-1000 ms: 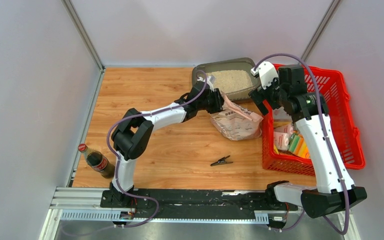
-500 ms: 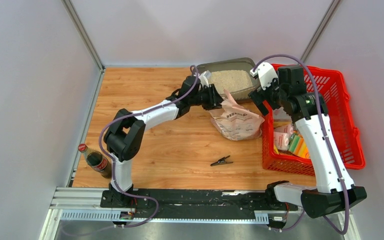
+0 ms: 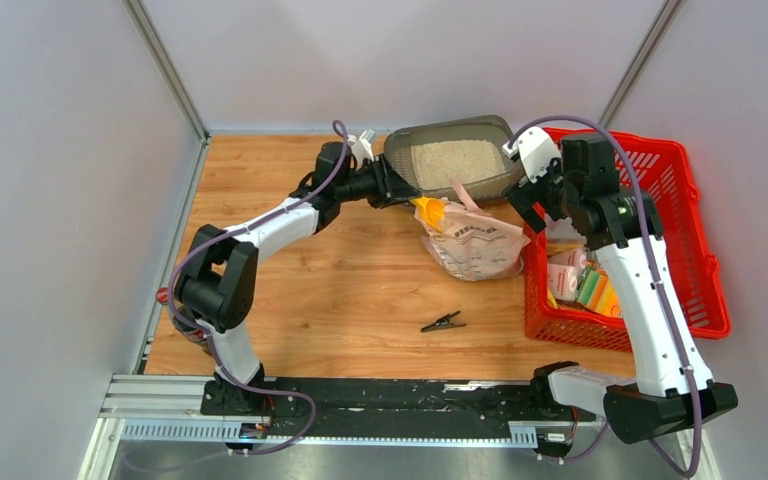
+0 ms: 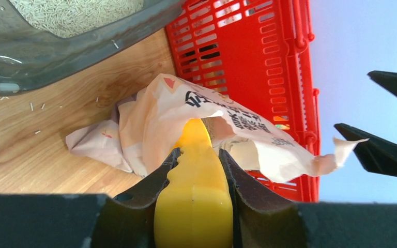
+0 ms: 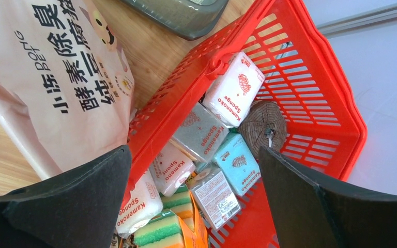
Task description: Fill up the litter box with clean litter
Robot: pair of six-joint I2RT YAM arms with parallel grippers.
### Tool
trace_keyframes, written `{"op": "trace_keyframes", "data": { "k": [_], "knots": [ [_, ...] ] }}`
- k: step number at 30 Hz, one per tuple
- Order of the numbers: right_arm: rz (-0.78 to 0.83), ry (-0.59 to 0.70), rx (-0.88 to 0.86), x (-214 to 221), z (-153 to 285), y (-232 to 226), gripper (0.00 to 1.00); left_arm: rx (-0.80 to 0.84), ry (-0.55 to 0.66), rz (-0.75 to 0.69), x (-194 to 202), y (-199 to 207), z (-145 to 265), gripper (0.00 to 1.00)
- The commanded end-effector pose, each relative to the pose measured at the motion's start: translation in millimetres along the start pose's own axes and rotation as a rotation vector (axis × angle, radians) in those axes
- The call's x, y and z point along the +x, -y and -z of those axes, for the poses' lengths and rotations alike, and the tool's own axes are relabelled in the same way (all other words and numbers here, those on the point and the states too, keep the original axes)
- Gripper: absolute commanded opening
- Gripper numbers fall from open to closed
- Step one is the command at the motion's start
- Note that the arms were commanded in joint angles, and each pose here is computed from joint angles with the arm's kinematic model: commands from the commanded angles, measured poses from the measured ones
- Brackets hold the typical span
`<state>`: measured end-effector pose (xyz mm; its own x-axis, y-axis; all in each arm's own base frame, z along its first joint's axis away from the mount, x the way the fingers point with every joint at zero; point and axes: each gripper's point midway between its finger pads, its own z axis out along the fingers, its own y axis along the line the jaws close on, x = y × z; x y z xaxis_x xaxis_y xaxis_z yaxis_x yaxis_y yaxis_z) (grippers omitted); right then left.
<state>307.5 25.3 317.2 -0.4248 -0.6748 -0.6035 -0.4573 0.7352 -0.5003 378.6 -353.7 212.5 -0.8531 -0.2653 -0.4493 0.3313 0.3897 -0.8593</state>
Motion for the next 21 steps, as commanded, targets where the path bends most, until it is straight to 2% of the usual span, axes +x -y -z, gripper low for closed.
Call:
{"op": "trace_keyframes", "data": {
  "k": [1, 5, 21],
  "knots": [
    [0.019, 0.0, 0.053, -0.4, 15.5, 12.8, 1.0, 0.17, 0.06, -0.053, -26.4, 51.3, 23.5, 0.0],
    [0.02, -0.017, 0.051, -0.4, 17.3, 14.5, 1.0, 0.199, 0.059, -0.028, -28.2, 55.6, 28.9, 0.0],
    [0.022, -0.043, 0.061, 0.7, 23.9, 19.4, 1.0, 0.179, 0.113, 0.058, -41.2, 26.6, 49.3, 0.0]
  ]
}}
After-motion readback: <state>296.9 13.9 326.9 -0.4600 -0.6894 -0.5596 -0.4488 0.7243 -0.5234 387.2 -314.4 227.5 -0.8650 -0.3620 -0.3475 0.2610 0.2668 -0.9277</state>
